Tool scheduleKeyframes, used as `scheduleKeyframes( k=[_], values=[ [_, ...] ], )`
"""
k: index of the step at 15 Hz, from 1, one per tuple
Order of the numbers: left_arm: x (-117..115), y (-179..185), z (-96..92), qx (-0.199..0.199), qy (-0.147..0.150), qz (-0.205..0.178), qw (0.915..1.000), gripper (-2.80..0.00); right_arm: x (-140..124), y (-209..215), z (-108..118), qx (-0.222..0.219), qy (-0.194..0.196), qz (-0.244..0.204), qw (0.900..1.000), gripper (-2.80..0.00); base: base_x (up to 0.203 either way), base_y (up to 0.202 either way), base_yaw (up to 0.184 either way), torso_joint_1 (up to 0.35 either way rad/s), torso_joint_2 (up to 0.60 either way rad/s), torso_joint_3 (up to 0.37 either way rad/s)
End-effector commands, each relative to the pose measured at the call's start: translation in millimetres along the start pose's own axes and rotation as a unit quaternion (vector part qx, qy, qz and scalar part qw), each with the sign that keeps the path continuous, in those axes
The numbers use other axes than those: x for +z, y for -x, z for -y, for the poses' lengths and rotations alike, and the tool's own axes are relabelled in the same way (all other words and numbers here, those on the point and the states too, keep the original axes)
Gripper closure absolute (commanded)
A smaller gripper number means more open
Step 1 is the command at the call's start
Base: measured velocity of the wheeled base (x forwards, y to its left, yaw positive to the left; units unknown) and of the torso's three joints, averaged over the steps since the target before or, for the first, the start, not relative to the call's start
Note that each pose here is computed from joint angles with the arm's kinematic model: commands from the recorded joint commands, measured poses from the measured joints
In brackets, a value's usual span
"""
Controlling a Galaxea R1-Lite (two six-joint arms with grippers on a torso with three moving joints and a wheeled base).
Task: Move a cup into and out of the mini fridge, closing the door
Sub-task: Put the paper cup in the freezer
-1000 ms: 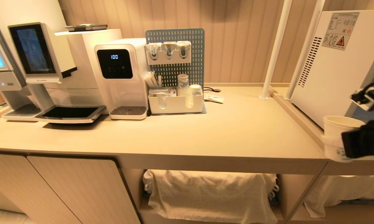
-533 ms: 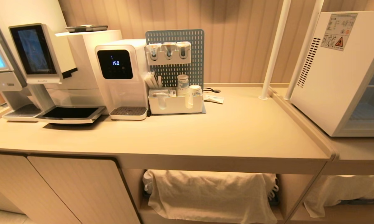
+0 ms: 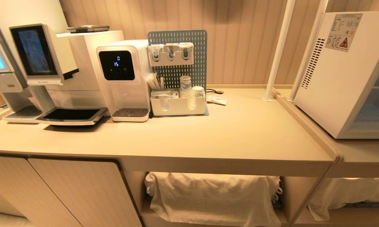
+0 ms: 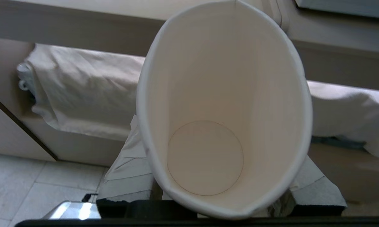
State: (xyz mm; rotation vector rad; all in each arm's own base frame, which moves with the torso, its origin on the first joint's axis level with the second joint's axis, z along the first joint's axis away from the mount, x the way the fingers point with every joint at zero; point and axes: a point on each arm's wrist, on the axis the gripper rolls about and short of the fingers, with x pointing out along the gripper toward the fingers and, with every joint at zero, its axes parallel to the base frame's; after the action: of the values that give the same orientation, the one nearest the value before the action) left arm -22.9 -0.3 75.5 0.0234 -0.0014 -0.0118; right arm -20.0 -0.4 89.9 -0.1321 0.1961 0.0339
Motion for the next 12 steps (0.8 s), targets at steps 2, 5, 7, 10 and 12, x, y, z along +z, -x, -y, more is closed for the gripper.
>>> scheduleKeyframes(
  k=[2,5,7,10,12],
  values=[
    [0.0,-0.1,0.0,0.0,0.0,-0.001,1.0,0.0,-10.0,7.2,-2.0,0.002,-0.008,0.074,0.997,0.0,0.0,0.0,0.0,0.0,0.0,0.0],
    [0.0,-0.1,0.0,0.0,0.0,-0.001,1.0,0.0,-13.5,0.1,-2.3,-0.005,-0.017,0.107,0.994,0.0,0.0,0.0,0.0,0.0,0.0,0.0],
    [0.0,-0.1,0.0,0.0,0.001,-0.001,1.0,0.0,-13.4,0.5,-2.4,-0.007,-0.016,0.102,0.995,0.0,0.0,0.0,0.0,0.0,0.0,0.0],
    [0.0,-0.1,0.0,0.0,0.0,-0.001,1.0,0.0,-13.5,0.4,-2.4,-0.007,-0.018,0.103,0.994,0.0,0.0,0.0,0.0,0.0,0.0,0.0],
    [0.0,-0.1,0.0,0.0,0.0,-0.001,1.0,0.0,-13.5,0.4,-2.4,-0.007,-0.018,0.103,0.994,0.0,0.0,0.0,0.0,0.0,0.0,0.0]
  ],
)
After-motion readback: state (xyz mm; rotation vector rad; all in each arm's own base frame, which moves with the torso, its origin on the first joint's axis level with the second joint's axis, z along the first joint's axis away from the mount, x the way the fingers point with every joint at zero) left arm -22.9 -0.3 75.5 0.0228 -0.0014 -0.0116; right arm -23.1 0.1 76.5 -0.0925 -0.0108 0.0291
